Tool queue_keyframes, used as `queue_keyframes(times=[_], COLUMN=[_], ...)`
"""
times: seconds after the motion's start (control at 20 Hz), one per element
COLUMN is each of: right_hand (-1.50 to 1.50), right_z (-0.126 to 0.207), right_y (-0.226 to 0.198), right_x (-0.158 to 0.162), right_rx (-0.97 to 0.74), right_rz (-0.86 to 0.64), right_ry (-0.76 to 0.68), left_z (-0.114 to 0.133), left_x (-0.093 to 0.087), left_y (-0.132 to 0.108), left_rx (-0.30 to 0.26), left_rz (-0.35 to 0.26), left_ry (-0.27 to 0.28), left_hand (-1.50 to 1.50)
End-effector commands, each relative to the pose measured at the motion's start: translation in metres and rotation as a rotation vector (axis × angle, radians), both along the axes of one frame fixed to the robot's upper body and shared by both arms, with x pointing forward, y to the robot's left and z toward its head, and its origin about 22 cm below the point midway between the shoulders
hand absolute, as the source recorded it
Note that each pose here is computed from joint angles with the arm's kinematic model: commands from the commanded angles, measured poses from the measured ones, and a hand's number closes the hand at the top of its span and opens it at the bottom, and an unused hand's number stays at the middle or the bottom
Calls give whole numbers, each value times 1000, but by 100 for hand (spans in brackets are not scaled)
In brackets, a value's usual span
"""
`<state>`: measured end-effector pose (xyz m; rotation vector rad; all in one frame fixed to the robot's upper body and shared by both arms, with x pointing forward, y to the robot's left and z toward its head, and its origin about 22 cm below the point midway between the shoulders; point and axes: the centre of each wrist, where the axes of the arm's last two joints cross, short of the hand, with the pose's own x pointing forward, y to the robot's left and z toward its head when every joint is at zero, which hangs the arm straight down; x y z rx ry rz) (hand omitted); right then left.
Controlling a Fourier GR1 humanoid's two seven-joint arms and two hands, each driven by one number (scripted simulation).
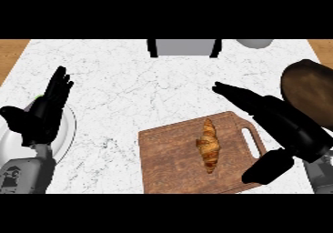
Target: Pick the croissant from the cutting board and place it in the pan
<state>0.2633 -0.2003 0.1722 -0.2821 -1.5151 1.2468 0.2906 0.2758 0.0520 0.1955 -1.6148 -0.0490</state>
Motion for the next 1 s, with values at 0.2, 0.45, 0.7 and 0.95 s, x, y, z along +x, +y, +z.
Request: queue_keyframes(times=[0.2,0.45,0.7,0.95], right_hand=[-150,-150,-150,-150], right_z=[-36,-45,-68,-69], right_y=[12,-5,-12,5], right_x=[19,19,30,17], right_rx=[-102,-116,-152,-188], right_rz=[-46,-11,46,58], right_ry=[48,98,127,117], left_z=[-9,17,-2,-1], left_x=[12,-8,11,10], left_y=[-6,-1,-4,1], left_rx=[3,-9,7,11], left_rz=[-4,18,4,4], left_ry=[4,-18,-5,7], left_hand=[0,0,0,0])
